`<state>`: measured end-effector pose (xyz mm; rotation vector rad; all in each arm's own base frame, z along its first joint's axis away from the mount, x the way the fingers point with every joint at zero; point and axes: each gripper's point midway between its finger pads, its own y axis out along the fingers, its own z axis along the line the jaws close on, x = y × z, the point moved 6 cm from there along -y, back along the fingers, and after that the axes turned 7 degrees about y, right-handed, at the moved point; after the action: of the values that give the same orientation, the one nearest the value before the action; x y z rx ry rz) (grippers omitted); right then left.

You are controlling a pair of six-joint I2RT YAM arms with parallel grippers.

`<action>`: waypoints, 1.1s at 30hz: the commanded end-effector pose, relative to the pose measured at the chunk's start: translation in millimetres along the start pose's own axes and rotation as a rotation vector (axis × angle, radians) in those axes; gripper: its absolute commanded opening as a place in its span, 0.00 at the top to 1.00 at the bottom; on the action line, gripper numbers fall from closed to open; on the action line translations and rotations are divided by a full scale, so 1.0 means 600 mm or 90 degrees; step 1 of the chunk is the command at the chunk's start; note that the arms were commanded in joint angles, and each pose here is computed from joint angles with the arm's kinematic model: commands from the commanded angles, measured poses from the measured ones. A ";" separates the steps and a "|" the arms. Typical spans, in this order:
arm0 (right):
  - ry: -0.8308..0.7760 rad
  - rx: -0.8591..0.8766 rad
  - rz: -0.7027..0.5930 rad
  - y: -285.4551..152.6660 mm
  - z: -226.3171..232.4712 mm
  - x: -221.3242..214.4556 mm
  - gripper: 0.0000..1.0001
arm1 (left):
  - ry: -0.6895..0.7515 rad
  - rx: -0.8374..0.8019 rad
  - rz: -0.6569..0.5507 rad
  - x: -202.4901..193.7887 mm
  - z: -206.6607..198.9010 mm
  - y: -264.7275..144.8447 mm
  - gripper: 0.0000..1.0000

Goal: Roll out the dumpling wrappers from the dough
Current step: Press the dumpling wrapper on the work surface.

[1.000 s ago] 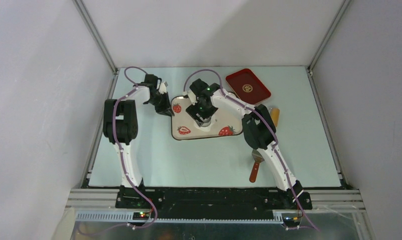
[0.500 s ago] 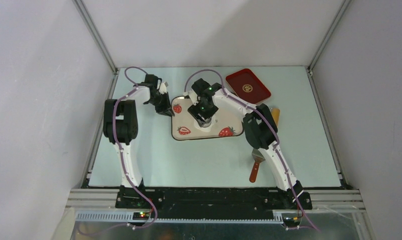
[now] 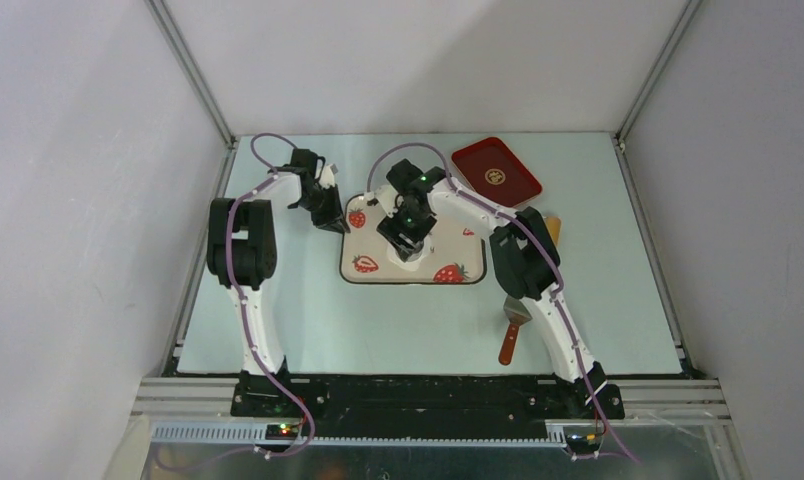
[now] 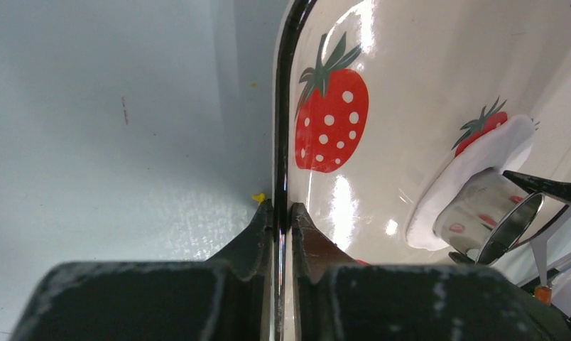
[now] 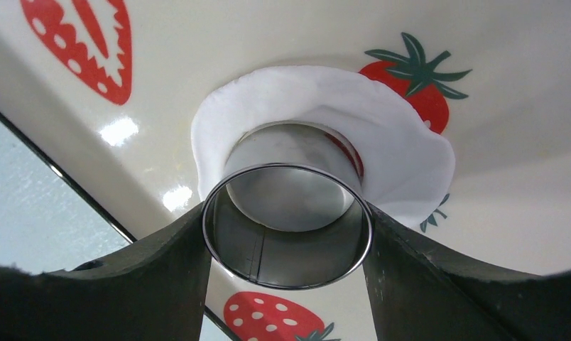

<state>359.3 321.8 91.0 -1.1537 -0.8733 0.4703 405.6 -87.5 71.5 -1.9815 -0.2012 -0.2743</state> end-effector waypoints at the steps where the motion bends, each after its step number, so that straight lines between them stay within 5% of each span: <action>1: -0.029 0.064 0.004 -0.050 0.035 -0.009 0.85 | 0.022 0.056 -0.006 0.000 0.015 -0.002 1.00; 33: 0.044 -0.046 0.016 -0.006 0.012 0.004 0.81 | 0.016 0.052 -0.002 -0.005 0.013 -0.001 1.00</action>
<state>353.0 324.1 92.1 -1.2137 -0.8440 0.4418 405.5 -87.5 71.5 -1.9815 -0.2009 -0.2739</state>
